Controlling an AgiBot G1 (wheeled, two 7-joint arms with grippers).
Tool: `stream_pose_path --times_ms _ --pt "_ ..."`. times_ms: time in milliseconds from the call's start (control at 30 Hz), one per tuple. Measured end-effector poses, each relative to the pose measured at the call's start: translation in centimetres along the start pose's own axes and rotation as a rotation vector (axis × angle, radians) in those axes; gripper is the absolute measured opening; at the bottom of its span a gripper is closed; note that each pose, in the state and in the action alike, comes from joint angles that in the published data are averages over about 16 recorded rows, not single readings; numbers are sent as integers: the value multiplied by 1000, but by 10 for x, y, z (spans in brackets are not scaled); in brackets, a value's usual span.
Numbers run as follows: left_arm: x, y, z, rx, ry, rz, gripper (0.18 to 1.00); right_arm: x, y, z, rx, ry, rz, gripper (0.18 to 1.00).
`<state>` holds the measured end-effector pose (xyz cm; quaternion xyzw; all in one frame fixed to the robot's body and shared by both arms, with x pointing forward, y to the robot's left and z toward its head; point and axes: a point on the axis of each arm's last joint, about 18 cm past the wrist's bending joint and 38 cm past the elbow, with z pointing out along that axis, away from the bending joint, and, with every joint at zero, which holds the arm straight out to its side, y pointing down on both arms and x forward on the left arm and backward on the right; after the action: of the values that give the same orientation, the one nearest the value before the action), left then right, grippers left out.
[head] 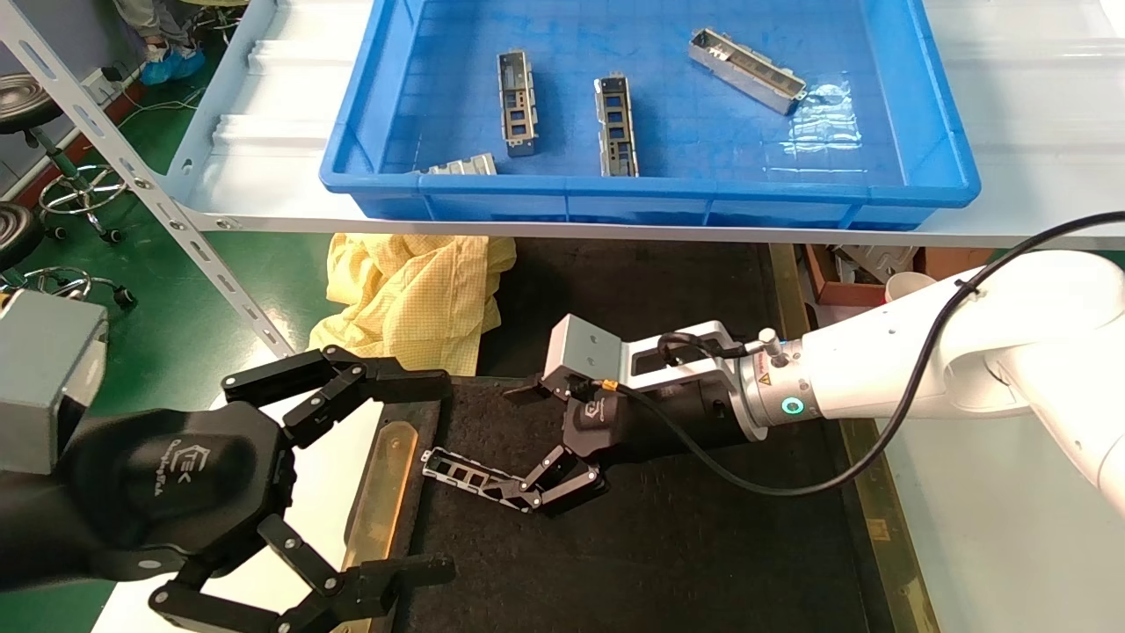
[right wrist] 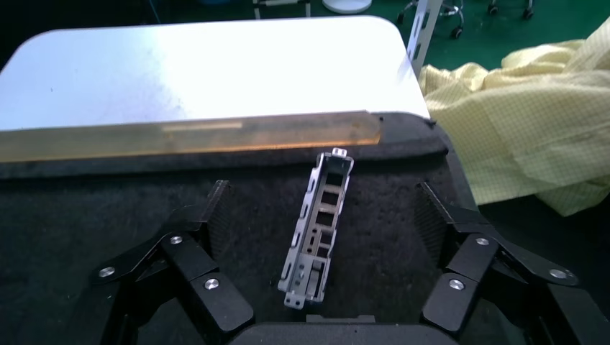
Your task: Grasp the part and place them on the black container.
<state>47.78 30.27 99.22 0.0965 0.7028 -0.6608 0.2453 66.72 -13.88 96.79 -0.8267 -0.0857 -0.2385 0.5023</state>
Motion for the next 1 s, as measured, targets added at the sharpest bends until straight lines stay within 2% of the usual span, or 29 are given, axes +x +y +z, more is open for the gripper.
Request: stream_pose_path --times_ms 333,1000 --pt "0 0 0 0 0 0 1001 -15 5 -12 105 -11 57 968" --pt "0 0 0 0 0 0 1001 -55 8 -79 338 8 131 1001"
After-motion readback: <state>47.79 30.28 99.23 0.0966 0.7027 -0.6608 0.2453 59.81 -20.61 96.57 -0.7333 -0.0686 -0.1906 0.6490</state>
